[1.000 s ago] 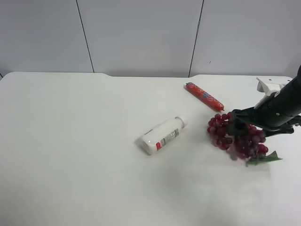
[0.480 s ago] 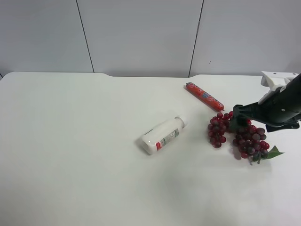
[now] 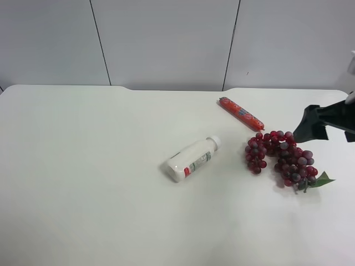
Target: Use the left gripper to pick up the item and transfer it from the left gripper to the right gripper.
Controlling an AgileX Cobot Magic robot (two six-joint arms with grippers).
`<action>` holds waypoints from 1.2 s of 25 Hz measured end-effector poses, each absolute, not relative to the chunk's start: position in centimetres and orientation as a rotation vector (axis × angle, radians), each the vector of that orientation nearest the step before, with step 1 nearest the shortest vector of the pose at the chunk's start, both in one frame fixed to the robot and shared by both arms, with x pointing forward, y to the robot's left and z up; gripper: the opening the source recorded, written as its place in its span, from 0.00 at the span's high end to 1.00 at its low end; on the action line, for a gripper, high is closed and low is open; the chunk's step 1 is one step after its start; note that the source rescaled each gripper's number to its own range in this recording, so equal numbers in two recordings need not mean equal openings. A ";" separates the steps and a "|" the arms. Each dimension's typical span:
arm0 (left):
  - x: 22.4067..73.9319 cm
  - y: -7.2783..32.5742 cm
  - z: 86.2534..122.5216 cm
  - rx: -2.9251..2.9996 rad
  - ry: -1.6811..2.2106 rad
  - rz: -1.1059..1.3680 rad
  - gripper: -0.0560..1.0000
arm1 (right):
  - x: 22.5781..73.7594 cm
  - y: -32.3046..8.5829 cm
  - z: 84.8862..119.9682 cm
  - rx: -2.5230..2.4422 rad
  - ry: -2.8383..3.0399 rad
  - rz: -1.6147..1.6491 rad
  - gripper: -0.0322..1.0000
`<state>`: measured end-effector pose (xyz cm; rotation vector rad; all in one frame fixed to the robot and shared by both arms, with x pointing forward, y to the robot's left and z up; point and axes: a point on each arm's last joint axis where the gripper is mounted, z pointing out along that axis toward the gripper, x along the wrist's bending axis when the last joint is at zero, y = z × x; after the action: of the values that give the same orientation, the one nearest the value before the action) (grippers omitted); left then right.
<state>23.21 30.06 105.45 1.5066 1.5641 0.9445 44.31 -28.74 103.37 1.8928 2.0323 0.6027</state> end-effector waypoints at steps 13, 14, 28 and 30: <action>23.2 30.1 105.5 1.507 1.564 0.945 0.00 | 33.1 -28.8 109.0 1.750 1.998 0.696 0.00; 23.2 30.1 105.5 1.507 1.564 0.945 0.00 | 32.2 -28.8 109.1 1.752 2.007 0.691 0.00; 23.2 30.1 105.5 1.507 1.564 0.945 0.00 | 25.7 -29.5 110.2 1.623 1.788 0.803 0.00; 23.2 30.1 105.5 1.507 1.564 0.945 0.00 | 25.2 -29.9 110.1 1.600 1.755 0.771 0.00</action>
<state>23.21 30.06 105.45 1.5066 1.5641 0.9445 25.21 -29.89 110.13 1.5996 1.7552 0.7706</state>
